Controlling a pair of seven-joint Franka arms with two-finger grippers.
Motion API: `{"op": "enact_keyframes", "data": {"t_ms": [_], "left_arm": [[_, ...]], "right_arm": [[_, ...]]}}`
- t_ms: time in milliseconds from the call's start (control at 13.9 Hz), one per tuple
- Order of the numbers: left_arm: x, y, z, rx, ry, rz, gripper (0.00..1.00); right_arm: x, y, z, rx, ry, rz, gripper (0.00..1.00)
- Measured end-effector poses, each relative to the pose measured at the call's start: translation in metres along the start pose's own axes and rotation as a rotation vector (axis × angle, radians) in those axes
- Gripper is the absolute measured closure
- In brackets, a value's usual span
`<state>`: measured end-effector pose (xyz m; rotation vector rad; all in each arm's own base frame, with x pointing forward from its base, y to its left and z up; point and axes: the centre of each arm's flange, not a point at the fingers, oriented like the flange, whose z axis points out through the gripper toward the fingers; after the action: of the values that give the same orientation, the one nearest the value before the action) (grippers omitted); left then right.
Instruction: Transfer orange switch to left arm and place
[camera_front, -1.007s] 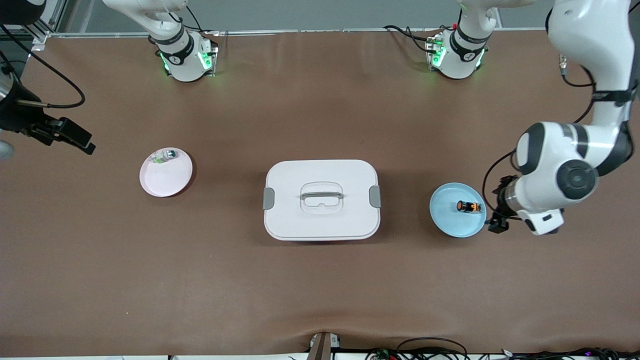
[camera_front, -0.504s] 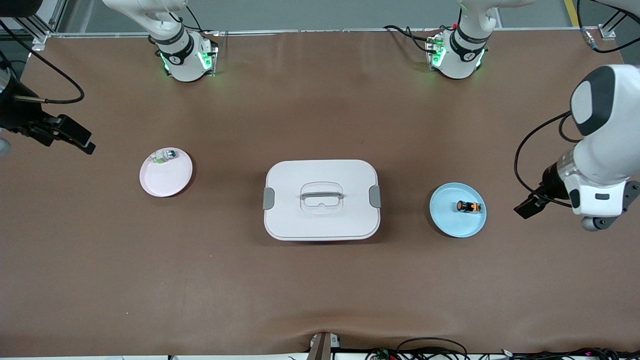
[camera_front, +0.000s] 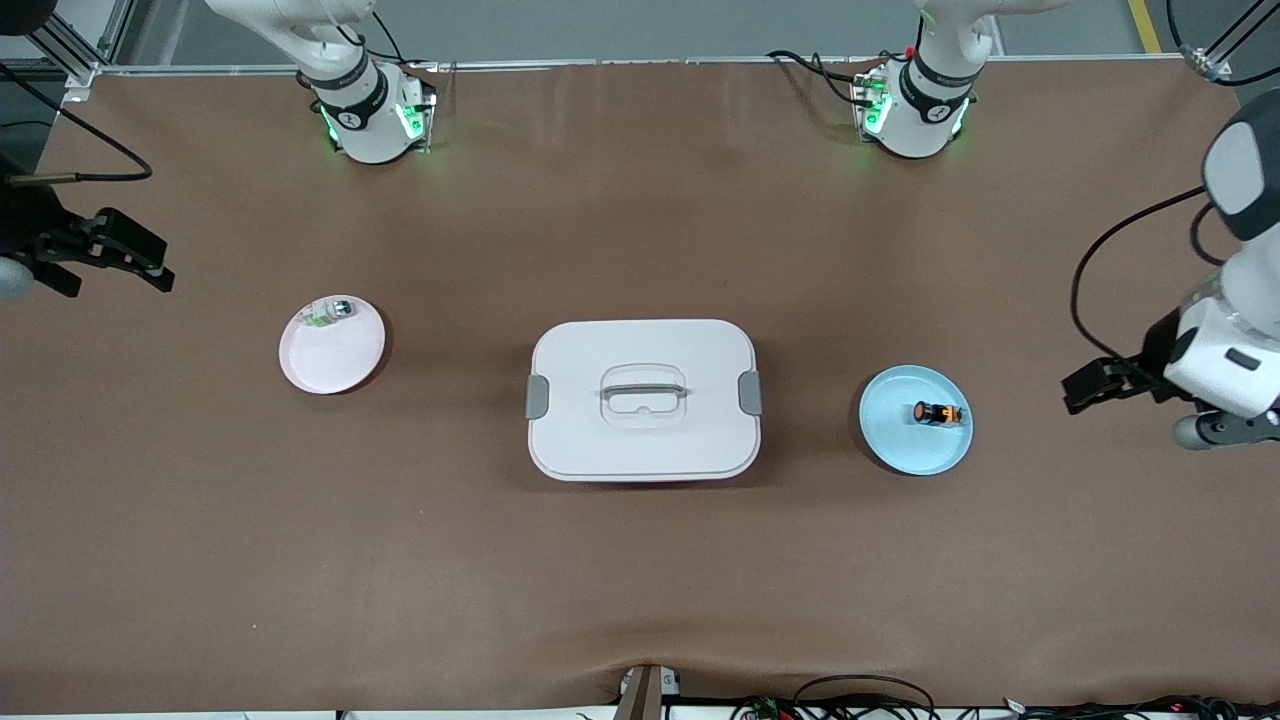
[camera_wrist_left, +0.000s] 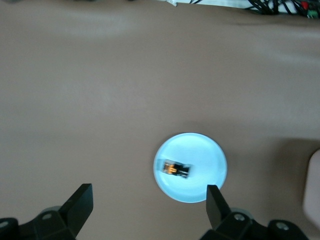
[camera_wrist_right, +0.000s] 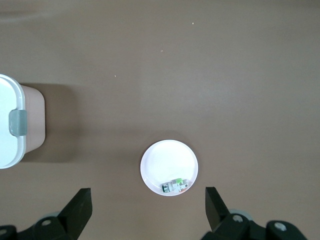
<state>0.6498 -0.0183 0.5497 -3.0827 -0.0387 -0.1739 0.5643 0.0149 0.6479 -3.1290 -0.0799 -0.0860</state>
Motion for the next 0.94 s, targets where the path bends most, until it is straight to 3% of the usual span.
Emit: {"op": "enact_keyframes", "data": {"t_ms": [288,935], "left_arm": [[-0.001,-0.045,-0.009,0.002,0.013,0.132,0.00],[-0.020,0.028,-0.047,-0.003,0.035,0.075,0.00]], "right_arm": [[0.000,0.000,0.000,0.001,-0.002,0.017,0.00],[0.000,0.001,0.001,0.000,-0.003,0.062,0.00]]}}
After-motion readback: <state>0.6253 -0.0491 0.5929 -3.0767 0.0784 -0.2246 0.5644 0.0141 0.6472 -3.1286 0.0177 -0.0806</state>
